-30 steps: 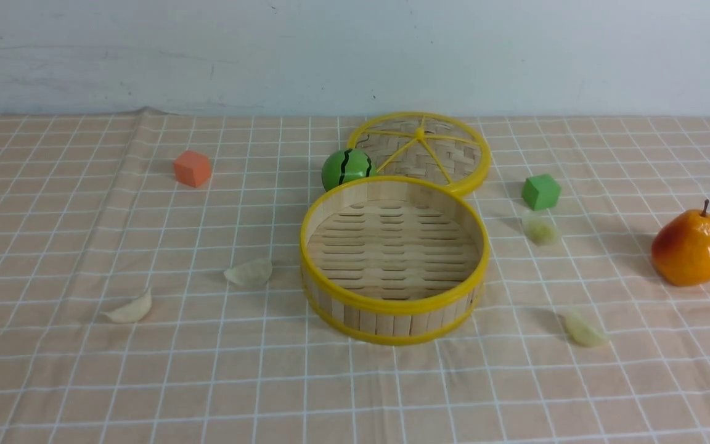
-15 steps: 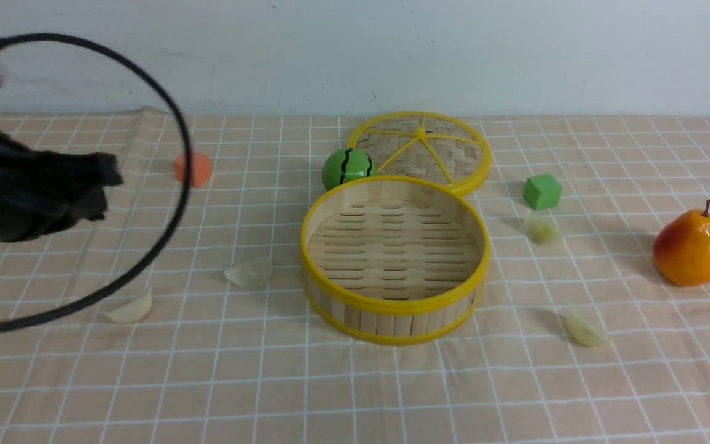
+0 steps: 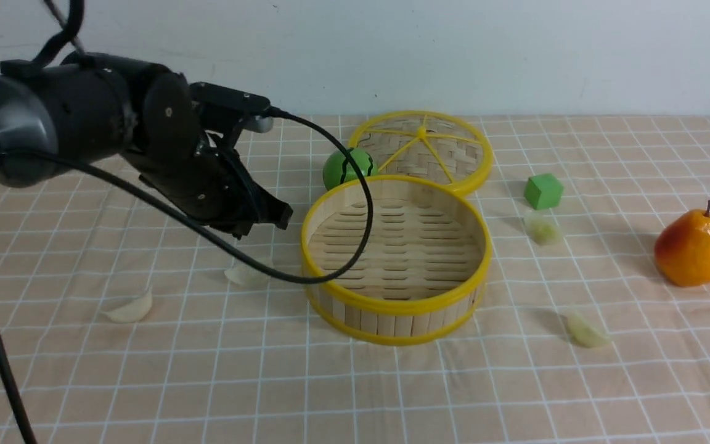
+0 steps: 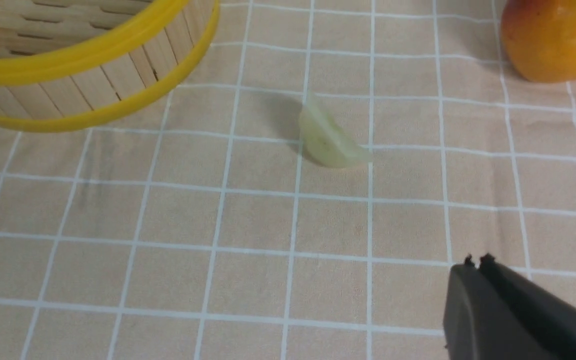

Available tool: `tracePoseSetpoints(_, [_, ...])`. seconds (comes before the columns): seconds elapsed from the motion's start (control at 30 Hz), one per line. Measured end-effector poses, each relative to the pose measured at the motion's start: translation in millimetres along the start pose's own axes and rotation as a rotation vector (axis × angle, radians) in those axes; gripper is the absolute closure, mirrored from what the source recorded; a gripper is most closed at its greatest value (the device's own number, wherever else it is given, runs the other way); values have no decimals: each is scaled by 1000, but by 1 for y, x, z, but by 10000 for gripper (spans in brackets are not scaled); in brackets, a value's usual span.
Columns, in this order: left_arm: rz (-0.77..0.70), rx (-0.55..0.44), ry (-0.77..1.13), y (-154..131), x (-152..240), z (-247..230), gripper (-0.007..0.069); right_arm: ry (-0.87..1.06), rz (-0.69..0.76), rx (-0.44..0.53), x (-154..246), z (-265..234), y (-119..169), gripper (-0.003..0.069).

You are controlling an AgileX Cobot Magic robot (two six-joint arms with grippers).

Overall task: Put the dumplings into the steamer on the table with the brown tablecloth.
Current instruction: 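Reach for and grasp a dumpling on the table with the left gripper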

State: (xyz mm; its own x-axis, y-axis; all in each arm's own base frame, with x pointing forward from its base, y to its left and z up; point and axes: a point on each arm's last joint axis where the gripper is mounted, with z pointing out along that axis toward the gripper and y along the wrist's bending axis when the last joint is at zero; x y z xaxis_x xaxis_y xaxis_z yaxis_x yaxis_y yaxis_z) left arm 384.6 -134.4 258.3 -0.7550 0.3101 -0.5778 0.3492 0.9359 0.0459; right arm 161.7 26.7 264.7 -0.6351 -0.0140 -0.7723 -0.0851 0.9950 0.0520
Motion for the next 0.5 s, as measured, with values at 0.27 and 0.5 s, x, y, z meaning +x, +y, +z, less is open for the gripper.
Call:
tracePoseSetpoints(0.27, [71,-6,-4,-1,5,43,377,-23,-1,-5,-2,0,0,652])
tracePoseSetpoints(0.5, [202,-27,28,0,17,83,120,-26,8,-9,-2,0,1,647])
